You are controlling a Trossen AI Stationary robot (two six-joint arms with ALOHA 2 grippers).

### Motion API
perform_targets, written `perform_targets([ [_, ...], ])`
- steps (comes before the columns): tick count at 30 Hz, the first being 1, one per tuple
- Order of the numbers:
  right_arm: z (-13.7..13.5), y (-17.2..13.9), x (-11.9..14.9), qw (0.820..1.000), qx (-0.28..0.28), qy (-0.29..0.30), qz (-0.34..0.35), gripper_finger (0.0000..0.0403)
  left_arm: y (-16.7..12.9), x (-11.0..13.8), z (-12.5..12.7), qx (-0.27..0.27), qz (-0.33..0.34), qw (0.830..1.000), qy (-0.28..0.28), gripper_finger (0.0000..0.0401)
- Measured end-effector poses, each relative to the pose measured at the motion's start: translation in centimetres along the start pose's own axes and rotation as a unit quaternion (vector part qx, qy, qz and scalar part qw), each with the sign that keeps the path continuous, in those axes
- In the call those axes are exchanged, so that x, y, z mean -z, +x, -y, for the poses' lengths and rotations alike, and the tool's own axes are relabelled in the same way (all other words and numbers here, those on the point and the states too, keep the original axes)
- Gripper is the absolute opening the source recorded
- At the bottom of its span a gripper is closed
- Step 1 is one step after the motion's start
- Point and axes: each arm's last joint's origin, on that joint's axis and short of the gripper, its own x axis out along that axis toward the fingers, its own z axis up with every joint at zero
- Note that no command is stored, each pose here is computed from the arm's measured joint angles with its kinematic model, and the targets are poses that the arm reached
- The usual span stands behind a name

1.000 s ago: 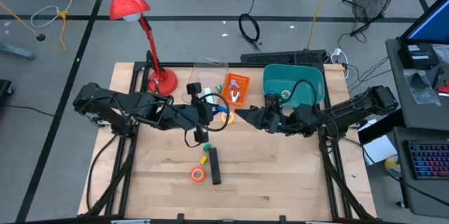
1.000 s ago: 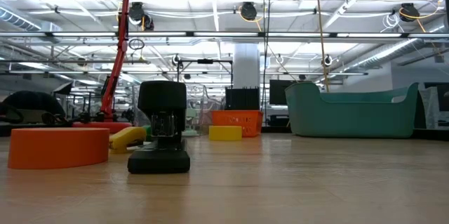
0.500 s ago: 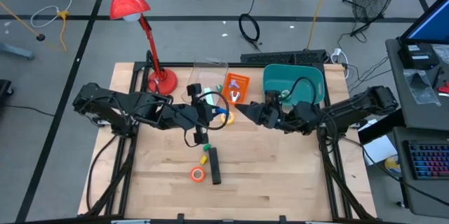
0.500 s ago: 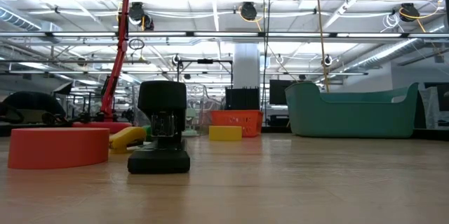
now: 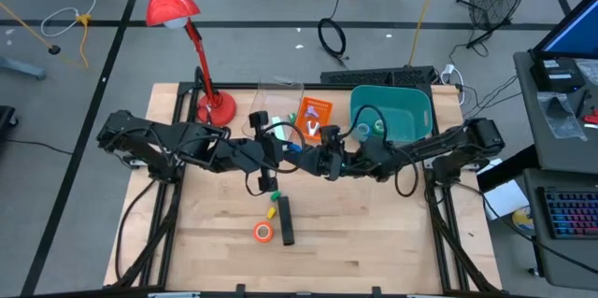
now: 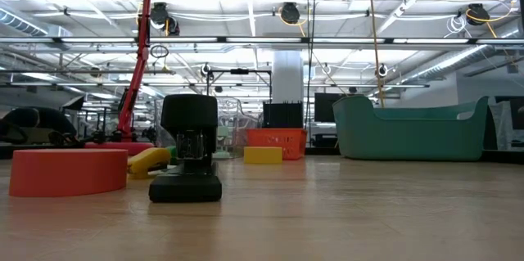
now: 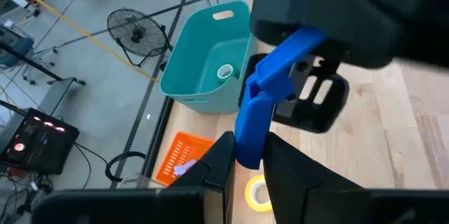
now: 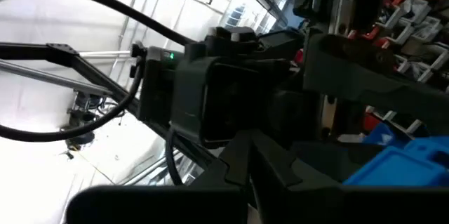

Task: Pick and place Stapler, Stapler remover, tape
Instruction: Put the blue stapler into the transparent bin

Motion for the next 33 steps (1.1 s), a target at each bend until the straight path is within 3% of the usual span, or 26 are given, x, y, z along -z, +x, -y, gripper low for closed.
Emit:
perform_targets([
  [6,-0.4,0.0,0.0,1.000,0.000,0.003,-0.002,0.0000,0.0,0.1,0.0,-0.003,-0.006,1.000,0.003,0.0050],
  [12,-3.2,-0.7,-1.6,0.999,-0.035,-0.018,0.017,0.0000,0.1,1.0,-0.2,-0.005,-0.044,0.999,0.012,0.0064],
  [20,-2.2,-1.3,-1.4,0.994,0.096,-0.038,-0.017,0.0000,-0.6,0.9,1.0,0.029,-0.039,0.999,0.022,0.0048],
  [28,-1.3,-1.1,-0.1,0.993,0.103,-0.031,-0.041,0.0000,-0.5,0.9,0.7,0.016,-0.038,0.999,0.010,0.0066],
  [33,-1.3,-1.1,0.1,0.993,0.104,-0.039,-0.046,0.0000,-0.5,0.9,0.8,0.020,-0.038,0.999,0.009,0.0054],
])
